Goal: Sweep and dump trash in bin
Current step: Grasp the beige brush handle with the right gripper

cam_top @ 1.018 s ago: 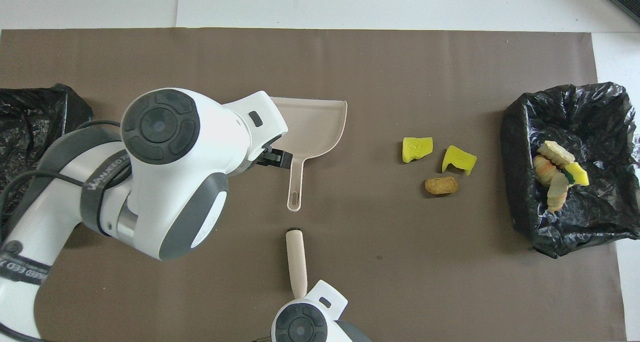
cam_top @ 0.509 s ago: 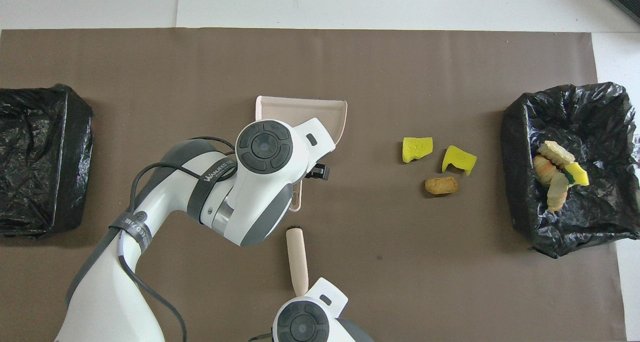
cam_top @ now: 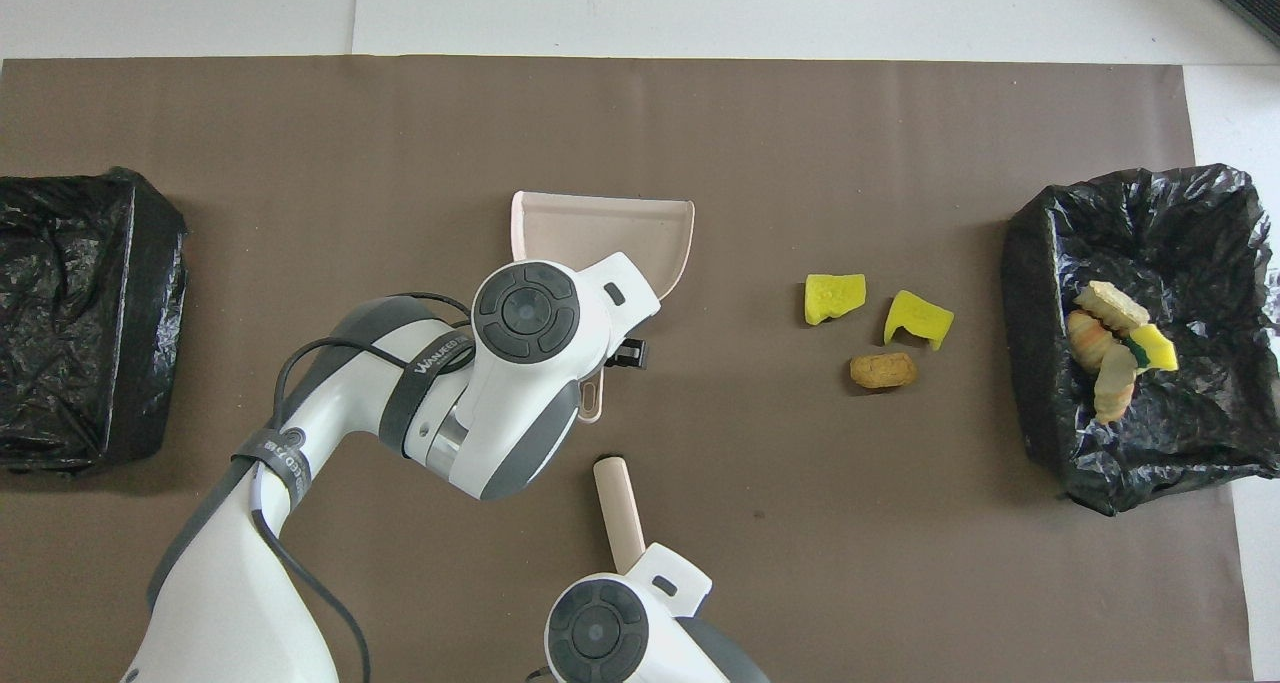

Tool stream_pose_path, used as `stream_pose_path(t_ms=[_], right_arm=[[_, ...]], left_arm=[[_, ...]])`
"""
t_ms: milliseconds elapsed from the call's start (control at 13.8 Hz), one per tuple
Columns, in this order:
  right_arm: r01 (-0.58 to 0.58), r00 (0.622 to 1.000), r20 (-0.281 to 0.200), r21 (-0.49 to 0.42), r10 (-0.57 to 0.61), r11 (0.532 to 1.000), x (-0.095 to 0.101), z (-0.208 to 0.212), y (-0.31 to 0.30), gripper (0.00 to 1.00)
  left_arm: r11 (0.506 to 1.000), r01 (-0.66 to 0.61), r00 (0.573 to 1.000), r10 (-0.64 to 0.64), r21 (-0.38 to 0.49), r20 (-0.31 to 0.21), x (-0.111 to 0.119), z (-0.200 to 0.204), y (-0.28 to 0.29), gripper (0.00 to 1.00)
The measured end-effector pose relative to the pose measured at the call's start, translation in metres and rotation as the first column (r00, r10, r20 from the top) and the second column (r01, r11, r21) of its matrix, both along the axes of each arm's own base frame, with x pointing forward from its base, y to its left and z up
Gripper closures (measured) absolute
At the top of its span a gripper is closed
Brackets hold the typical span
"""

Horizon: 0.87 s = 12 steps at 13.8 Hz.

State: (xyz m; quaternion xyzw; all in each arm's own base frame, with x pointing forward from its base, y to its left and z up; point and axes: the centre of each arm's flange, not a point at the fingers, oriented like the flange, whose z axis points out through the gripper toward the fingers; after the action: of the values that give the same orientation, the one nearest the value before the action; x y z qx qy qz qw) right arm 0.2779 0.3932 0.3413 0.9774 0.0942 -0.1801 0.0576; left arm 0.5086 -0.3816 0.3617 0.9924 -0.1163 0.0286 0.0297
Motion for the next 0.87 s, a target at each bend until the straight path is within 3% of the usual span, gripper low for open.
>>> stream_pose_path(t_ms=[364, 582, 872], right_arm=[[-0.083, 0.994, -0.078, -0.007, 0.083, 0.996, 0.053, 0.045, -0.084, 0.74], [-0.118, 0.990, -0.083, -0.006, 0.117, 0.993, 0.088, 0.066, -0.146, 0.74], [-0.040, 0.998, -0.056, 0.002, 0.040, 0.999, 0.142, 0.091, -0.240, 0.74]], left_arm=[[1.000, 0.006, 1.000, -0.006, 0.004, -0.006, -0.006, -0.004, -0.005, 0.66], [1.000, 0.014, 1.000, -0.014, 0.005, -0.008, -0.010, -0.005, -0.008, 0.68], [0.998, 0.058, 0.998, -0.058, 0.015, -0.012, -0.008, -0.003, -0.004, 0.68]])
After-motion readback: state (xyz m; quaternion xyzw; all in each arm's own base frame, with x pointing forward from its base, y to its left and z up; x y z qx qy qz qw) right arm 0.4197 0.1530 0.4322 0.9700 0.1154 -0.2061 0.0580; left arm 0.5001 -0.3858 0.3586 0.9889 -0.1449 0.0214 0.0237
